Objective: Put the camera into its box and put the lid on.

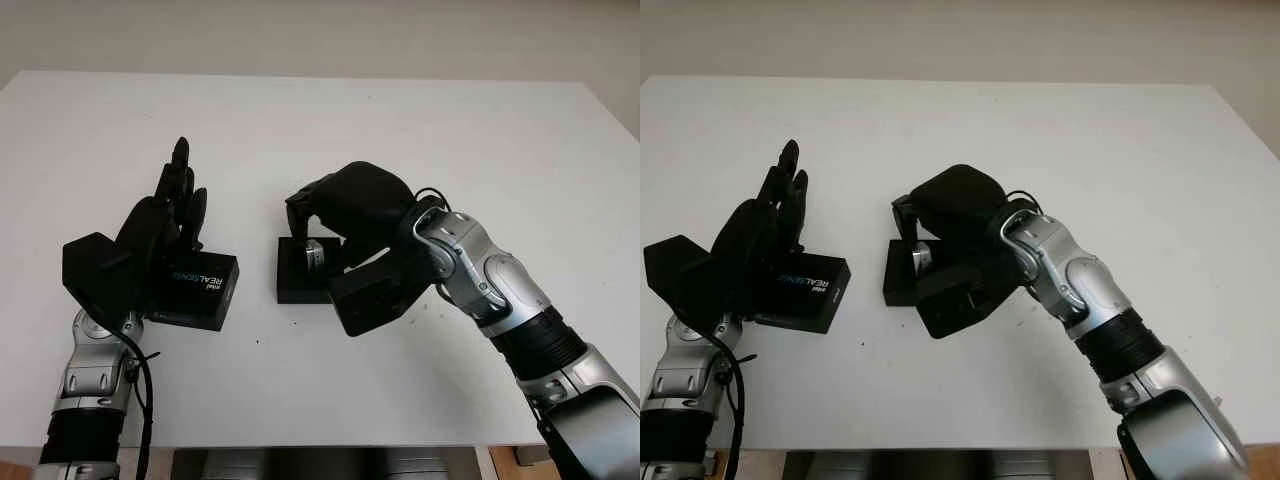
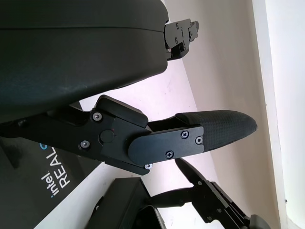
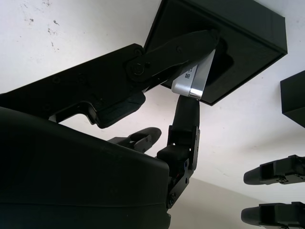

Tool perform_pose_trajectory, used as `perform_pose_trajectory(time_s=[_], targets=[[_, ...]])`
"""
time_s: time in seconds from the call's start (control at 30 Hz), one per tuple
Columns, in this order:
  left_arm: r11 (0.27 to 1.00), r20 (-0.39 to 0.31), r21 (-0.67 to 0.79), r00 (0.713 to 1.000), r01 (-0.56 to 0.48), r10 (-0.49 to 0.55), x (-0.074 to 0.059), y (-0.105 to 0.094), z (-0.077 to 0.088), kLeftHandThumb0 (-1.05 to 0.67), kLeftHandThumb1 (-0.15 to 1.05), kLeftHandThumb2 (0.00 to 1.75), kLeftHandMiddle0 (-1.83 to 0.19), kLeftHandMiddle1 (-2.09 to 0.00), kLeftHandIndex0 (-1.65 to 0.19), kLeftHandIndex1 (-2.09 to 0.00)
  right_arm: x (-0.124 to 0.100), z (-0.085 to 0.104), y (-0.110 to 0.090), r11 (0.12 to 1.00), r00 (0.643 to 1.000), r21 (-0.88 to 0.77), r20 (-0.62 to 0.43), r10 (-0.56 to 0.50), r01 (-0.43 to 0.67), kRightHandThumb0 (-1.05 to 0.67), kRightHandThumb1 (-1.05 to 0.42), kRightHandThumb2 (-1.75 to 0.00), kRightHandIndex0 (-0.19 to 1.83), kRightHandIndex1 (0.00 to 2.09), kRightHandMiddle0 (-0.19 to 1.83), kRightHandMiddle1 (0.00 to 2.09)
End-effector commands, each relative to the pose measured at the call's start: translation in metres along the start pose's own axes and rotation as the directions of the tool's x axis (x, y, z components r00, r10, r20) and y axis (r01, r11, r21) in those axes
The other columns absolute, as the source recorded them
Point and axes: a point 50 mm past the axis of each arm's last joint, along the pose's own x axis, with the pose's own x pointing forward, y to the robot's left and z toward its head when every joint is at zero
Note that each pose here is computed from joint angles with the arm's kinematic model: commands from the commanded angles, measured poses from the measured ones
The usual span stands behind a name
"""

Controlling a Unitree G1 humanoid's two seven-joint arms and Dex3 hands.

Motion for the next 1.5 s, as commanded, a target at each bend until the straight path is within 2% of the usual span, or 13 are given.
perform_pose_trajectory(time_s=[0.0,0.1,0.3,0.6,0.73,0.83,1.0,1.47], targets=[[1.000,0.010,0.003,1.000,-0.001,0.001,-0.001,0.000,0.002,-0.85,1.05,0.60,0.19,0.00,0.19,0.00,0.001,0.002,0.005,1.000,1.000,0.009,0.017,0.010,-0.010,-0.51,-0.93,-0.06,0.58,0.13,0.52,1.32],[1.000,0.010,0.005,1.000,-0.001,0.001,-0.001,0.000,0.002,-0.85,1.05,0.60,0.19,0.00,0.19,0.00,0.001,0.002,0.006,1.000,1.000,0.011,0.025,-0.001,0.001,-0.51,-0.93,-0.05,0.60,0.14,0.53,1.31],[1.000,0.011,0.011,1.000,0.005,-0.005,-0.001,0.000,0.002,-0.86,1.05,0.61,0.19,0.00,0.19,0.00,-0.002,0.002,0.006,0.995,0.994,0.028,0.056,-0.095,0.093,-0.49,-0.91,-0.05,0.64,0.18,0.57,1.30],[1.000,0.014,0.001,1.000,0.002,-0.002,0.000,0.001,0.002,-0.85,1.05,0.61,0.19,0.00,0.19,0.00,-0.005,-0.002,-0.001,0.988,0.988,0.063,0.046,-0.147,0.144,-0.47,-0.92,-0.05,0.59,0.25,0.55,1.25],[1.000,0.015,0.006,1.000,0.005,-0.005,0.000,0.001,0.002,-0.84,1.05,0.61,0.19,0.00,0.19,0.00,-0.007,-0.006,-0.007,0.976,0.980,0.104,0.020,-0.196,0.193,-0.46,-0.92,-0.05,0.33,0.67,0.54,1.24],[1.000,0.014,0.009,1.000,-0.001,0.001,0.000,0.001,0.003,-0.84,1.05,0.61,0.19,0.00,0.19,0.00,-0.009,-0.011,-0.009,0.956,0.965,0.130,-0.004,-0.263,0.261,-0.46,-0.92,-0.05,0.28,0.78,0.56,1.27],[1.000,0.014,0.016,1.000,-0.004,0.004,0.001,0.002,0.004,-0.86,1.05,0.60,0.19,0.00,0.19,0.00,-0.010,-0.016,-0.006,0.938,0.952,0.160,-0.040,-0.304,0.307,-0.46,-0.92,-0.05,0.28,0.81,0.58,1.30],[0.999,0.005,0.035,1.000,-0.006,0.006,0.002,0.004,0.006,-0.89,1.05,0.59,0.19,0.00,0.19,0.00,-0.012,-0.022,0.000,0.902,0.941,0.269,-0.106,-0.322,0.339,-0.44,-0.92,-0.05,0.26,0.80,0.54,1.37]])
